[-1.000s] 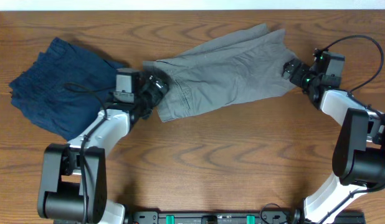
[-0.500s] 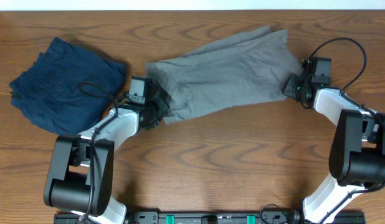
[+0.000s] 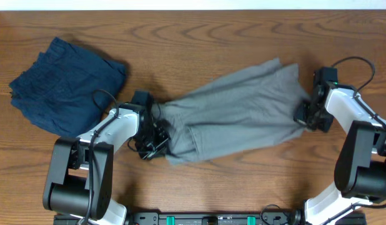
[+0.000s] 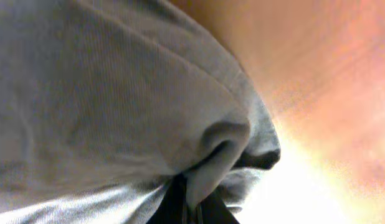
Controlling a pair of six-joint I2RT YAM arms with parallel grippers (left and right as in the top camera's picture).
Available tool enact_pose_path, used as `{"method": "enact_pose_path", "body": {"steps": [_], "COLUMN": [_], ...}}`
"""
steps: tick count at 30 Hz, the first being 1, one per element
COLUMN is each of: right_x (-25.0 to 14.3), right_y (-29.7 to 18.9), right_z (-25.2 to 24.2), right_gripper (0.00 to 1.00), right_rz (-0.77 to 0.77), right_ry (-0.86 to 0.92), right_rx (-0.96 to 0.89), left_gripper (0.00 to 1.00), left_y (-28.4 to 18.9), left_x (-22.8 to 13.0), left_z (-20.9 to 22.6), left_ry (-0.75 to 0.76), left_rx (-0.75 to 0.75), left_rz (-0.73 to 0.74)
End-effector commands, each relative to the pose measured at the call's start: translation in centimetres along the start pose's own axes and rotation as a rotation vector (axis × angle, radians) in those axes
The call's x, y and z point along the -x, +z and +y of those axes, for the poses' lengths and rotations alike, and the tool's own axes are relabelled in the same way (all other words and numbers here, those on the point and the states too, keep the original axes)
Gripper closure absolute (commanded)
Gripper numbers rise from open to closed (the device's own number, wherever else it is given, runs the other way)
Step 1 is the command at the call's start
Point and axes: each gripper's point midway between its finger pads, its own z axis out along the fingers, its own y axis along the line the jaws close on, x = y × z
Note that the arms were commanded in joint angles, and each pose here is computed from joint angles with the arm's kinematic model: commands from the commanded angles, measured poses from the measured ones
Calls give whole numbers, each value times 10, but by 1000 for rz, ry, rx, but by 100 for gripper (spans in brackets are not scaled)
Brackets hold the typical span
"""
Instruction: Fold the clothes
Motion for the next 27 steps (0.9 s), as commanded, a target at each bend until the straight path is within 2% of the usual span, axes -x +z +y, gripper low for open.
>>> {"method": "enact_pose_path", "body": {"steps": [1, 4, 5, 7, 8, 9, 11, 14, 18, 21, 23, 25, 27], "right_x": [3, 9, 15, 23, 29, 32, 38, 38, 26, 21, 21, 21, 18], "right_y": [-20, -46, -57, -73, -84, -91, -105, -118, -124, -119, -114, -107, -97], "right_z": [-22, -19, -15, -8, -1, 5, 16, 44, 82, 104, 118, 130, 137], "right_gripper": [99, 95, 84, 68, 59, 55, 52, 62, 76, 81, 78, 67, 63], "right_rz": [-62, -139, -184, -247, -290, -317, -366, -395, -394, -395, -401, -402, -379], "right_ry": [48, 57, 62, 45, 11, -16, -67, -198, -392, -471, -506, -531, -545], "right_rx": [-57, -3, 29, 87, 134, 170, 240, 385, 526, 549, 555, 562, 559], "left_gripper": [94, 94, 89, 25, 2, 2, 2, 2, 30, 40, 40, 39, 29], "left_y": [-14, -36, -45, -62, -73, -81, -94, -106, -103, -95, -88, -81, -69], "left_x": [-10, -9, -6, 3, 7, 10, 14, 21, 30, 40, 51, 63, 79], "left_z": [3, -6, -8, -12, -15, -18, -28, -45, -67, -85, -95, -101, -93], "left_ry": [112, 164, 184, 217, 235, 249, 279, 307, 366, 407, 424, 425, 374], "left_rx": [-6, -43, -46, -50, -60, -74, -115, -176, -213, -232, -247, -251, -204], "left_rz": [-28, -124, -183, -295, -360, -403, -476, -542, -578, -591, -606, -617, -623]}}
